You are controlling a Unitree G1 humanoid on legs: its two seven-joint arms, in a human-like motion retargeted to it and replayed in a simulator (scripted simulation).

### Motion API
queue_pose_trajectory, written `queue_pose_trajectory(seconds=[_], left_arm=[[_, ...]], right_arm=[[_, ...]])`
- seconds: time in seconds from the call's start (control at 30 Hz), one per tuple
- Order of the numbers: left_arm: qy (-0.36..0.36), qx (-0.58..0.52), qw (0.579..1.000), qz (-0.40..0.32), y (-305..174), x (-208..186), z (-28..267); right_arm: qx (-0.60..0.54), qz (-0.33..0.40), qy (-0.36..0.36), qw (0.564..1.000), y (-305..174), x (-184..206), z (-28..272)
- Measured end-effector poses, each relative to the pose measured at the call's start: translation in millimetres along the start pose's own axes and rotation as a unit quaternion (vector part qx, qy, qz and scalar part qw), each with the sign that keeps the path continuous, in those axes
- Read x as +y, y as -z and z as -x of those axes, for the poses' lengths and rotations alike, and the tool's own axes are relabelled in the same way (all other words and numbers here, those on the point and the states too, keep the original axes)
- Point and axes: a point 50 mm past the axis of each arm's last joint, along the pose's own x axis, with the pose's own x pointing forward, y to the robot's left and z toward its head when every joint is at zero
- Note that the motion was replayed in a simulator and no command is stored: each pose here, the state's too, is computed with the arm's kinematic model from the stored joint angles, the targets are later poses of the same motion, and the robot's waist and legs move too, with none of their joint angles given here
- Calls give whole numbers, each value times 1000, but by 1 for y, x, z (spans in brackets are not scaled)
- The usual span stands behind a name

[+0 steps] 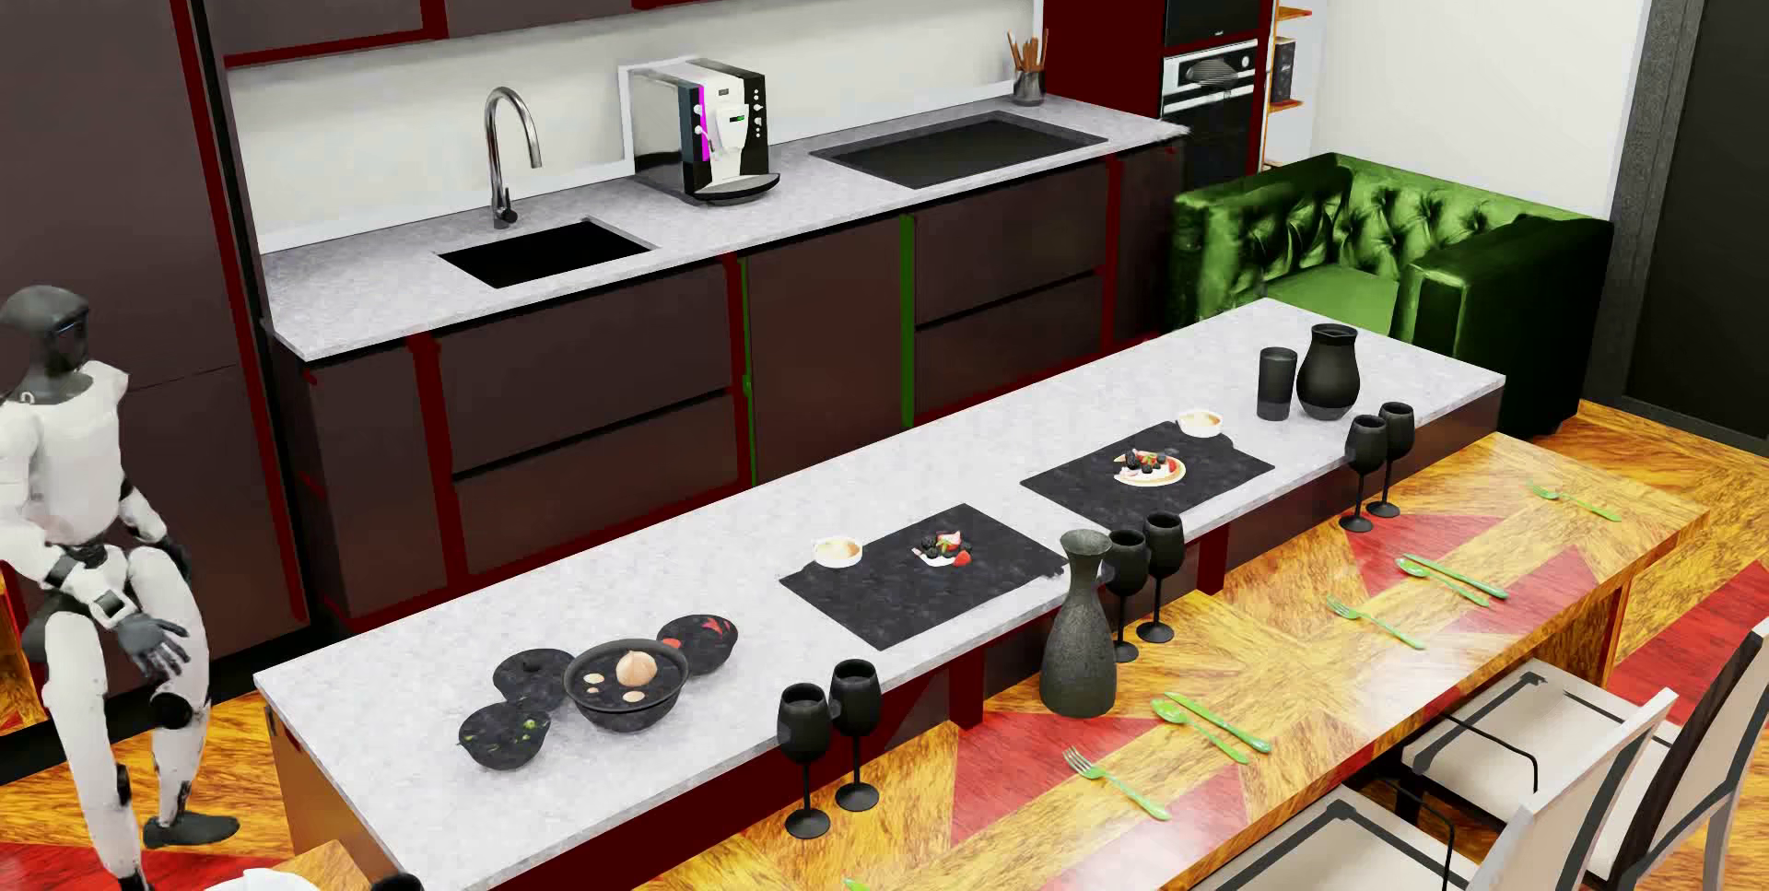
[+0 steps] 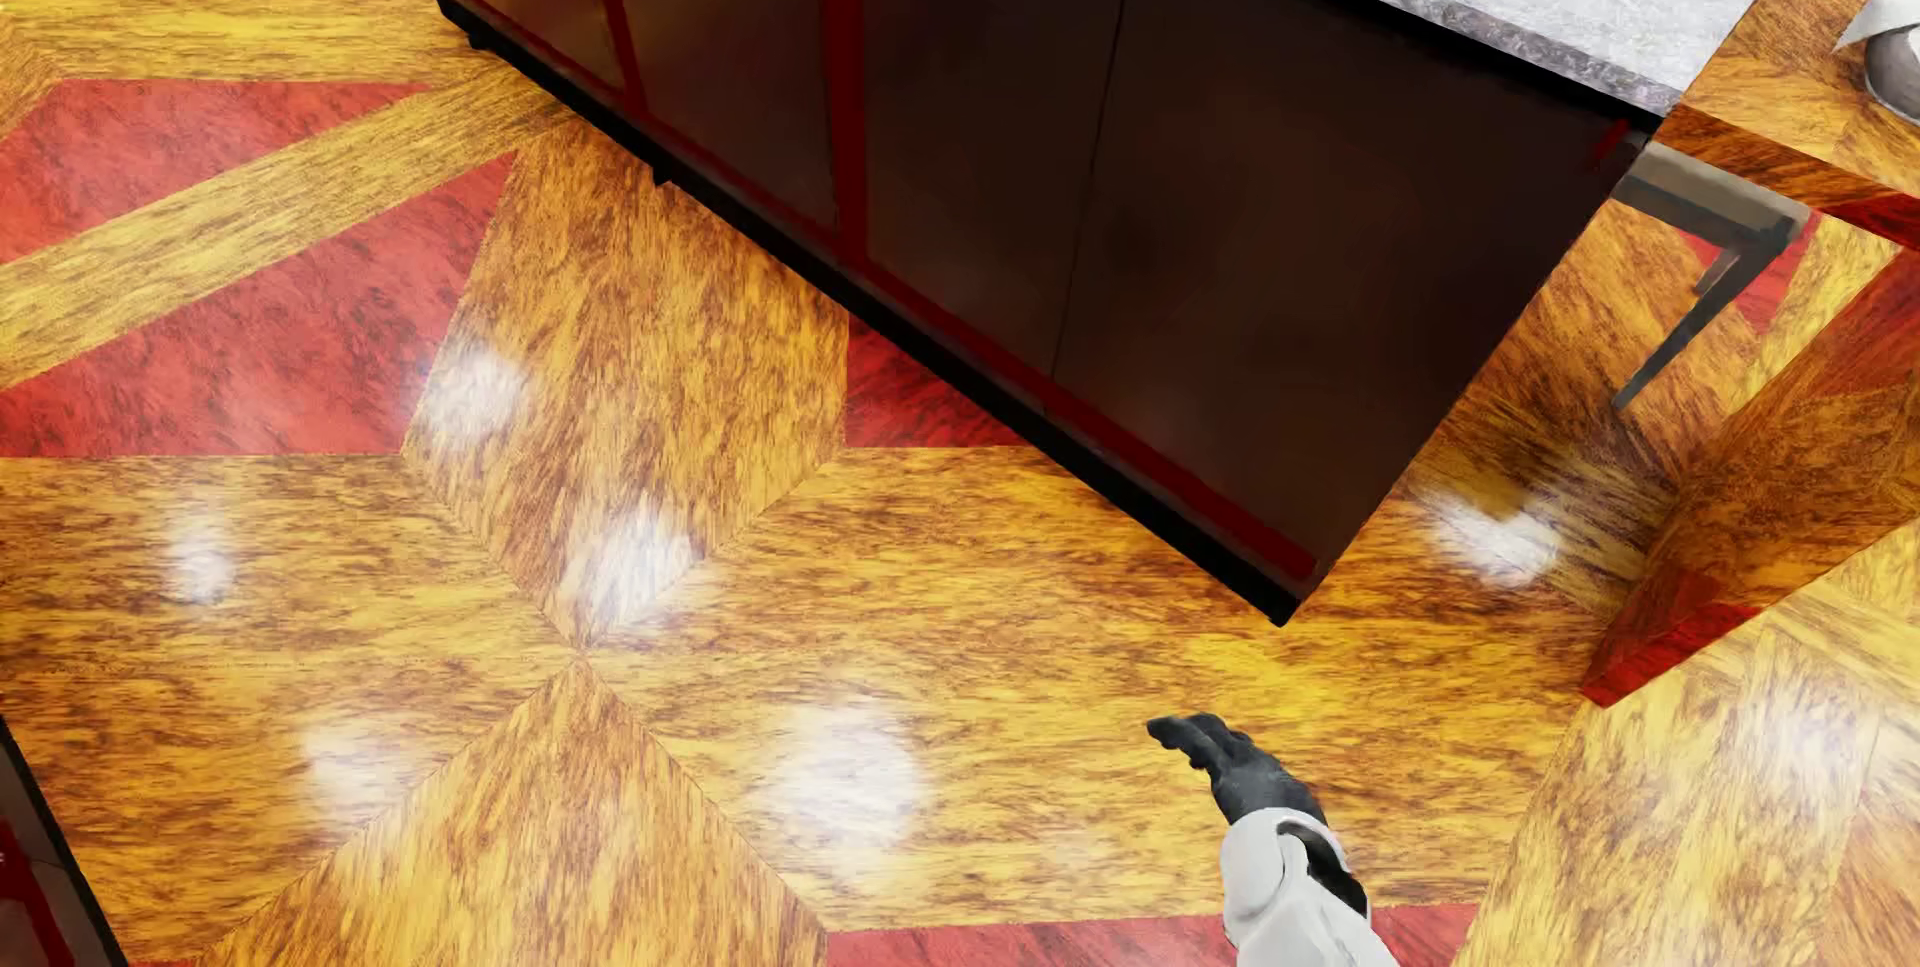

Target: Approach the fabric armchair

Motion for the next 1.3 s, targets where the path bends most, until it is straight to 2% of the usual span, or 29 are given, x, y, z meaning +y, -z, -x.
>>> queue_pose_trajectory(seconds=[0.03,0.13,0.2,0.23,0.3,0.4,0.53,0.6,0.7,0.77,0.83,0.97,1.1,1.13,1.2,1.3], left_arm=[[5,-14,1000,5,-9,-7,1],[19,-76,997,-9,-50,-22,3],[23,-131,991,-28,-75,-25,6],[17,-160,986,-42,-81,-24,8],[0,-197,979,-50,-92,-18,10],[-11,-186,982,-33,-90,-8,7],[-23,-158,984,-77,-82,-1,0],[-24,-147,986,-79,-87,-1,-2],[6,-140,987,-79,-89,-6,-2],[8,-160,982,-98,-96,-9,0],[12,-179,978,-104,-106,-11,3],[29,-196,976,-92,-111,-11,8],[7,-175,983,-61,-88,-8,10],[4,-161,985,-59,-74,-8,10],[8,-132,990,-56,-54,-12,11],[-1,-113,993,-35,-34,-16,12]], right_arm=[[28,29,-31,999,9,20,3],[162,52,-151,974,61,73,24],[209,93,-207,951,98,89,45],[222,104,-220,944,114,93,56],[257,74,-222,938,138,99,75],[293,44,-164,941,156,90,82],[228,63,-94,967,130,70,56],[181,37,-60,981,104,64,43],[114,7,-69,991,68,63,31],[82,27,-66,994,55,61,27],[73,61,-50,994,53,60,27],[101,64,-34,992,66,59,29],[72,28,53,996,46,41,20],[64,3,57,996,37,38,16],[46,-38,13,998,18,35,8],[-10,-13,-47,999,-10,25,1]])
